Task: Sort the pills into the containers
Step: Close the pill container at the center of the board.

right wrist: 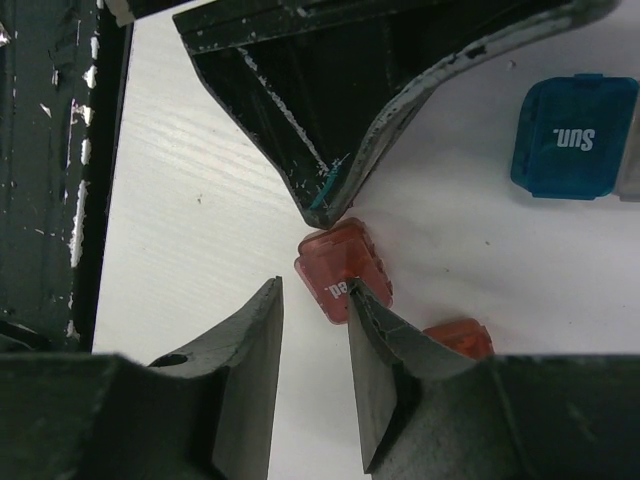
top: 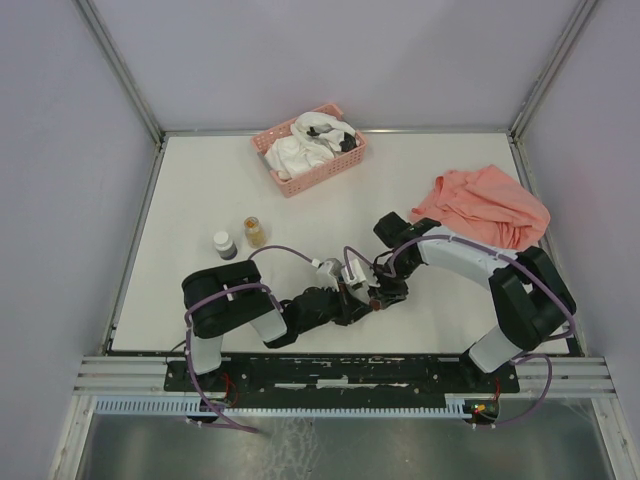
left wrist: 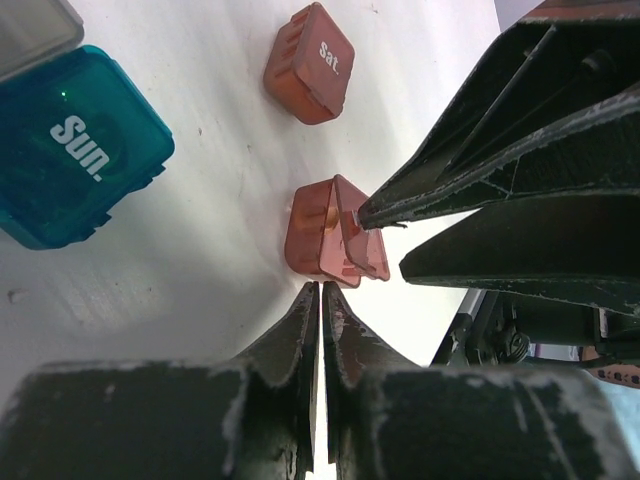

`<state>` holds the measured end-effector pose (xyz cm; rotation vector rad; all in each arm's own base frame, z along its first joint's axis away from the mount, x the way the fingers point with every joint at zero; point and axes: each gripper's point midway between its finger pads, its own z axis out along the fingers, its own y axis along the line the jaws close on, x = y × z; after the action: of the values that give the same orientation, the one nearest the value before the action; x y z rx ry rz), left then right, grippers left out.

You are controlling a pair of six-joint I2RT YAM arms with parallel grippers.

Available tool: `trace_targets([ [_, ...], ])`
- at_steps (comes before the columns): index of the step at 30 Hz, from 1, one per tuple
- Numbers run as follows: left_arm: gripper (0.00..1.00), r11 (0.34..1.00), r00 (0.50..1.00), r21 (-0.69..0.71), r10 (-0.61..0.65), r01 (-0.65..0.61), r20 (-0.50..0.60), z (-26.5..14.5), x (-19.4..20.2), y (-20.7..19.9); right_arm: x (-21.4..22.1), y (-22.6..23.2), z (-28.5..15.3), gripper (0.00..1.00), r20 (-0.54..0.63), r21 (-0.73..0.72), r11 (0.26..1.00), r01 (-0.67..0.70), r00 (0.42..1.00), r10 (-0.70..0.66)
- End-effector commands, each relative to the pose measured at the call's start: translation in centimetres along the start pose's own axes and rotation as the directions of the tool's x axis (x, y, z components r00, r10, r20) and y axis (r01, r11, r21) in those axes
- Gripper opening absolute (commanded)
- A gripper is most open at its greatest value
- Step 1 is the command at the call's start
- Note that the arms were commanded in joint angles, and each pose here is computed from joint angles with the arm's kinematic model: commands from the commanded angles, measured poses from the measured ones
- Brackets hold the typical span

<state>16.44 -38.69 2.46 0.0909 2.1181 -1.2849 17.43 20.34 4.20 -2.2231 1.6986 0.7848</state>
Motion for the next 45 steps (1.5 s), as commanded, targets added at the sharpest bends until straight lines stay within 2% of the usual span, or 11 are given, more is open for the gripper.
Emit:
trace_targets([
  [1, 0.09, 0.998, 0.999, 0.056, -0.042, 0.040, 0.033, -0.1, -0.9, -1.4, -1.5, -0.9, -0.7, 0.39, 0.034, 0.021, 1.000, -0.017, 0.999, 0.016],
  [17, 0.10, 0.997, 0.999, 0.060, -0.045, 0.043, 0.028, -0.2, -0.9, -1.4, -1.0, -1.4, -0.5, 0.21, 0.007, 0.018, 0.997, -0.075, 0.997, 0.075],
  [26, 0.11, 0.994, 0.997, 0.084, -0.073, 0.070, 0.038, -0.5, -1.2, -1.8, -0.3, -2.3, -0.3, 0.06, -0.022, 0.055, 0.992, -0.115, 0.993, 0.117],
  [32, 0.13, 0.990, 0.994, 0.102, -0.100, 0.096, 0.043, -1.0, -1.2, -2.0, -0.2, -2.5, -0.2, 0.03, -0.026, 0.066, 0.990, -0.121, 0.992, 0.123],
  [36, 0.17, 0.987, 0.992, 0.113, -0.119, 0.113, 0.048, -1.5, -1.3, -2.1, -0.2, -2.6, -0.2, 0.02, -0.026, 0.071, 0.990, -0.123, 0.992, 0.125],
  [42, 0.34, 0.984, 0.989, 0.115, -0.142, 0.136, 0.045, -1.4, -1.3, -2.2, -0.3, -2.6, -0.2, 0.02, -0.023, 0.069, 0.990, -0.123, 0.992, 0.125],
  [45, 0.39, 0.982, 0.987, 0.111, -0.156, 0.151, 0.042, -1.0, -1.1, -2.0, -0.3, -2.5, -0.2, 0.02, -0.023, 0.068, 0.990, -0.123, 0.992, 0.125],
])
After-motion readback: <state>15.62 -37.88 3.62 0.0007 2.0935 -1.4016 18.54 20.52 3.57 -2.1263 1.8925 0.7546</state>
